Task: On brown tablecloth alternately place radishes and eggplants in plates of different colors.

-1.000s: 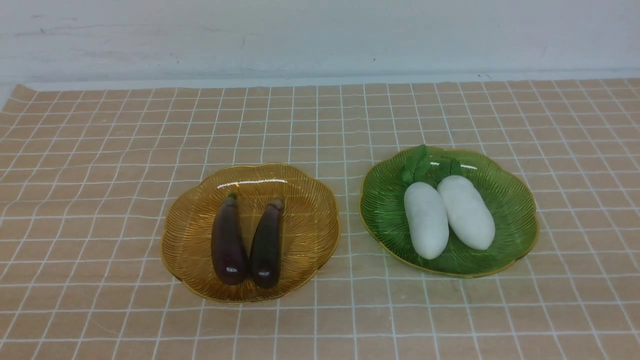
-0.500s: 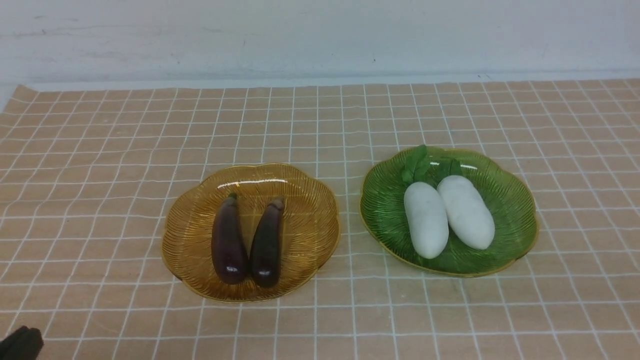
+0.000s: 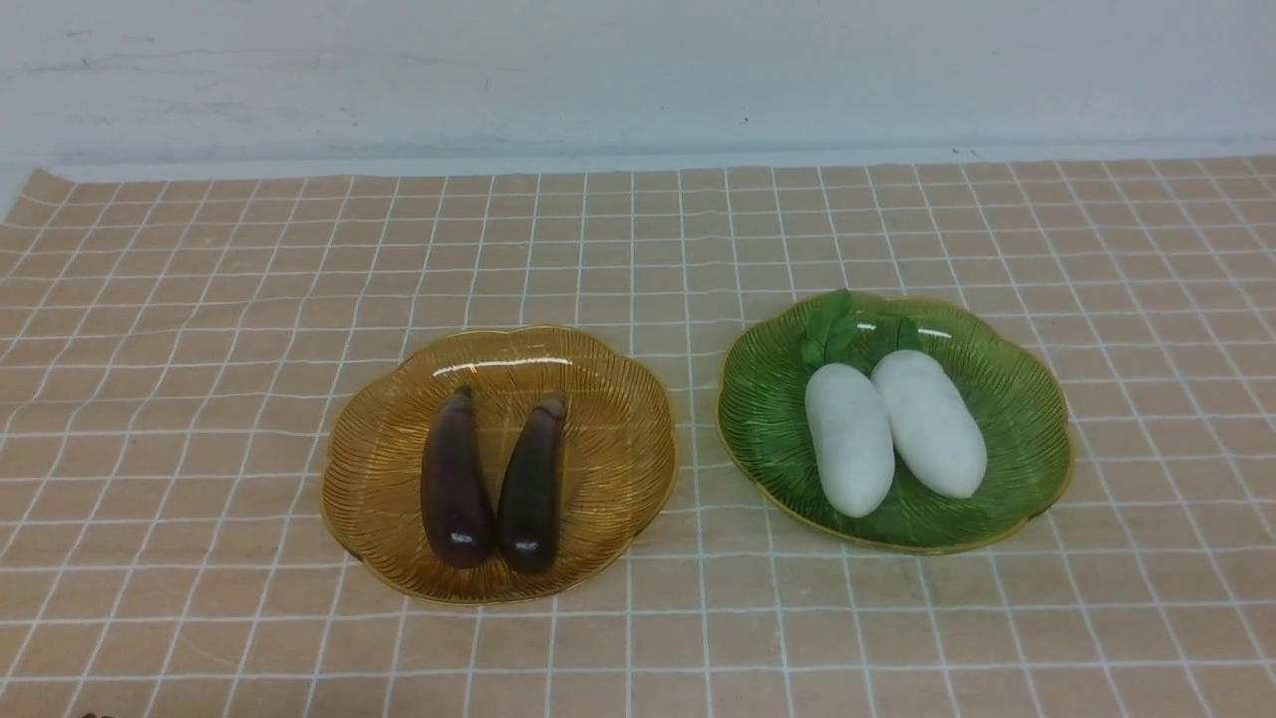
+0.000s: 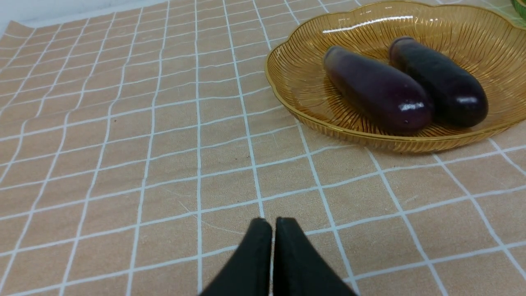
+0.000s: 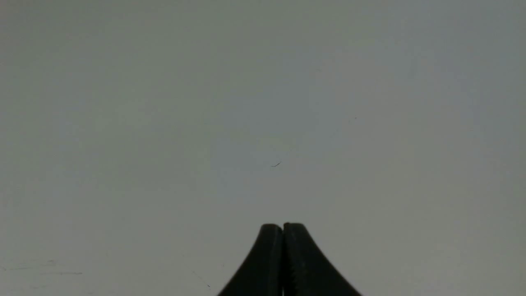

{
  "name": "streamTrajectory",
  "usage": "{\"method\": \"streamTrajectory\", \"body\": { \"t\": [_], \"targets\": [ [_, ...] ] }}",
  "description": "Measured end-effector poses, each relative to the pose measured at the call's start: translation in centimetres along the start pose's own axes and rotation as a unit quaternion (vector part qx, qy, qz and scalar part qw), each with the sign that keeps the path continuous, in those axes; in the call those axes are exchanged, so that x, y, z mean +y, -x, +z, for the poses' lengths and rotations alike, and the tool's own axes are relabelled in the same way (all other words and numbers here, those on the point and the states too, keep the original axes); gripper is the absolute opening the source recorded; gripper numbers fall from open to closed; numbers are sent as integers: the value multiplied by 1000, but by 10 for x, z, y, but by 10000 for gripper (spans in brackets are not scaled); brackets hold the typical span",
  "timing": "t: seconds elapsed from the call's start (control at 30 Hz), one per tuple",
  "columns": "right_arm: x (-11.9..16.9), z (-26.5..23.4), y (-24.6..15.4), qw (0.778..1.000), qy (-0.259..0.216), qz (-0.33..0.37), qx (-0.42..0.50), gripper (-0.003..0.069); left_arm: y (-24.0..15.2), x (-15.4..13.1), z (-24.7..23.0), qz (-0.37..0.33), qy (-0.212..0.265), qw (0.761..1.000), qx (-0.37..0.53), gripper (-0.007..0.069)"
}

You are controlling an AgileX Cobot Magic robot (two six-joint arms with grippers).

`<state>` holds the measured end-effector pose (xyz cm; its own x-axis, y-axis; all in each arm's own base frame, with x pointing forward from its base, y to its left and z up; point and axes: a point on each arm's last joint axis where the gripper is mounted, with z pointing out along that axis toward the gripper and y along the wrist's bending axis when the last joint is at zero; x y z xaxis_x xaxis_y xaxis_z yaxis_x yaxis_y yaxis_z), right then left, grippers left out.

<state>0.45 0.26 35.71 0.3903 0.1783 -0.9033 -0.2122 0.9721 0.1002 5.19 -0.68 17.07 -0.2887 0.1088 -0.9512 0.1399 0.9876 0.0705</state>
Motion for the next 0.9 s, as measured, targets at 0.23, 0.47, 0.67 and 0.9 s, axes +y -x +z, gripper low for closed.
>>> {"method": "streamTrajectory", "body": {
  "t": [0.23, 0.47, 0.67, 0.9],
  "targets": [
    [0, 0, 0, 1000, 0, 0, 0, -16, 0, 0, 0, 0, 0, 1000, 0, -4],
    [0, 0, 0, 1000, 0, 0, 0, -16, 0, 0, 0, 0, 0, 1000, 0, -4],
    [0, 0, -1, 1000, -2, -17, 5, -16, 0, 0, 0, 0, 0, 1000, 0, -4],
    [-7, 0, -35, 992, -41, -107, 56, -16, 0, 0, 0, 0, 0, 1000, 0, -4]
  ]
}}
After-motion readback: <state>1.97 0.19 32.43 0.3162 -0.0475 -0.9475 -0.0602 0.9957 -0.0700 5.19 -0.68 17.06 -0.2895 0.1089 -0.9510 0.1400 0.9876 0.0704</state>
